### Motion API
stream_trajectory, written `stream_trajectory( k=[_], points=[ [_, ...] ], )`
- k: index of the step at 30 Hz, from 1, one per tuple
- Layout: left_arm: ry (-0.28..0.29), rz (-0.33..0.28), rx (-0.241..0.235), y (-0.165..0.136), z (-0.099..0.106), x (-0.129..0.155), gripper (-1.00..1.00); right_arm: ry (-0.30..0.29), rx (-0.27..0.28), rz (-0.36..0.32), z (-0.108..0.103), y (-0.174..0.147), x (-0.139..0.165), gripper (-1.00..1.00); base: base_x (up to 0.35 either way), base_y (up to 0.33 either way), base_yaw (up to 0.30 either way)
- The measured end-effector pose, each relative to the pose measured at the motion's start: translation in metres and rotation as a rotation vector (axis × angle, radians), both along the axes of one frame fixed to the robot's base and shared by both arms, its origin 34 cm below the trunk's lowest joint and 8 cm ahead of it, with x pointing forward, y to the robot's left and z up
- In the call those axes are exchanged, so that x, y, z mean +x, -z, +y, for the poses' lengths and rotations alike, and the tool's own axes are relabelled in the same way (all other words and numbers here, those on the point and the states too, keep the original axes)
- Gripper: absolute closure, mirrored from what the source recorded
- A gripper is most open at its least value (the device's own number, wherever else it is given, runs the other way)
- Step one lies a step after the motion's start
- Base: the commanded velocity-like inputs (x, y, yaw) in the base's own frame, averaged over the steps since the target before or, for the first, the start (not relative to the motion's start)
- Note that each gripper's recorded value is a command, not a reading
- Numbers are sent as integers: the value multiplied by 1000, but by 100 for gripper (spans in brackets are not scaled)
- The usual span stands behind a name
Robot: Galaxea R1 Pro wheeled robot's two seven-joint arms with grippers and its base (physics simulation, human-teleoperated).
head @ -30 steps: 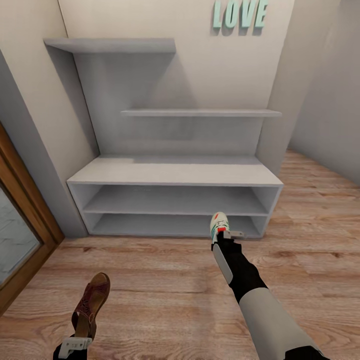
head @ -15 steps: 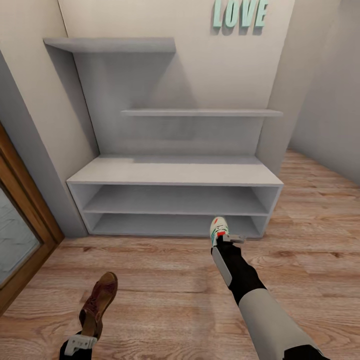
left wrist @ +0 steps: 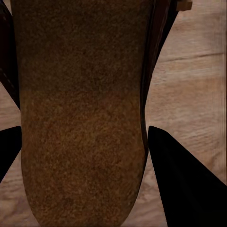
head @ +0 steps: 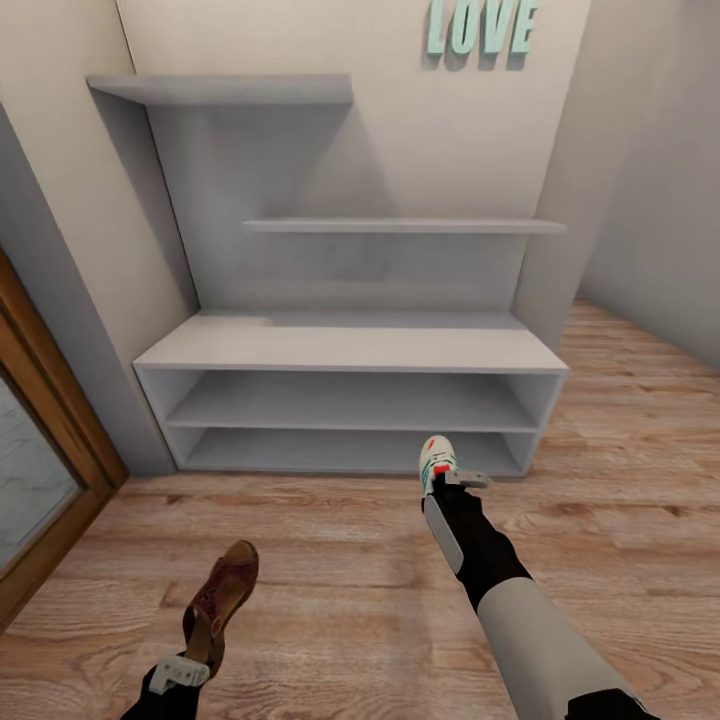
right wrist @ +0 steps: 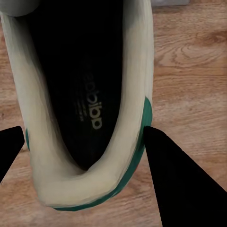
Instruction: Pick up the two gym shoes and the two sandals from the corridor floor and place them onto the hallstand (shoe rack) in the corridor, making sure they are on the rack and not on the floor. Arrange them so the two gym shoes are next to each other and the two sandals are next to each other.
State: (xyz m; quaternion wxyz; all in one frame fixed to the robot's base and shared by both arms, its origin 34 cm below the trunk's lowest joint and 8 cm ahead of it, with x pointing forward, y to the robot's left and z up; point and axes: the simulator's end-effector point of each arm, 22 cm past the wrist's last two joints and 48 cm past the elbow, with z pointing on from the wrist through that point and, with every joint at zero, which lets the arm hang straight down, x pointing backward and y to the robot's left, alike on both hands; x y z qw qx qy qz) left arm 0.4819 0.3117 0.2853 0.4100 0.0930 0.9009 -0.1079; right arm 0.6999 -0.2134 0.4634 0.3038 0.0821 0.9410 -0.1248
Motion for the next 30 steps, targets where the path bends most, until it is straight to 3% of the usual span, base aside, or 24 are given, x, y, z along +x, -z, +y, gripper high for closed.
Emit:
stream_trajectory(
  k=[1, 2, 3, 4, 30],
  points=[
    [7, 8, -3, 1, -2, -2, 100, 0, 4, 0, 1, 0, 0, 100, 222, 149, 0],
    [105, 113, 29, 19, -11, -24, 100, 0, 1, 0, 0, 0, 0, 100, 232, 158, 0],
    [231, 136, -95, 11, -46, -39, 100, 0, 3, 0, 1, 0, 0, 100, 248, 170, 0],
    [397, 160, -243, -4, -87, -65, 100, 0, 3, 0, 0, 0, 0, 100, 256, 166, 0],
    [392, 163, -247, -5, -86, -64, 100, 0, 3, -1, 1, 0, 0, 100, 113, 11, 0]
  ],
)
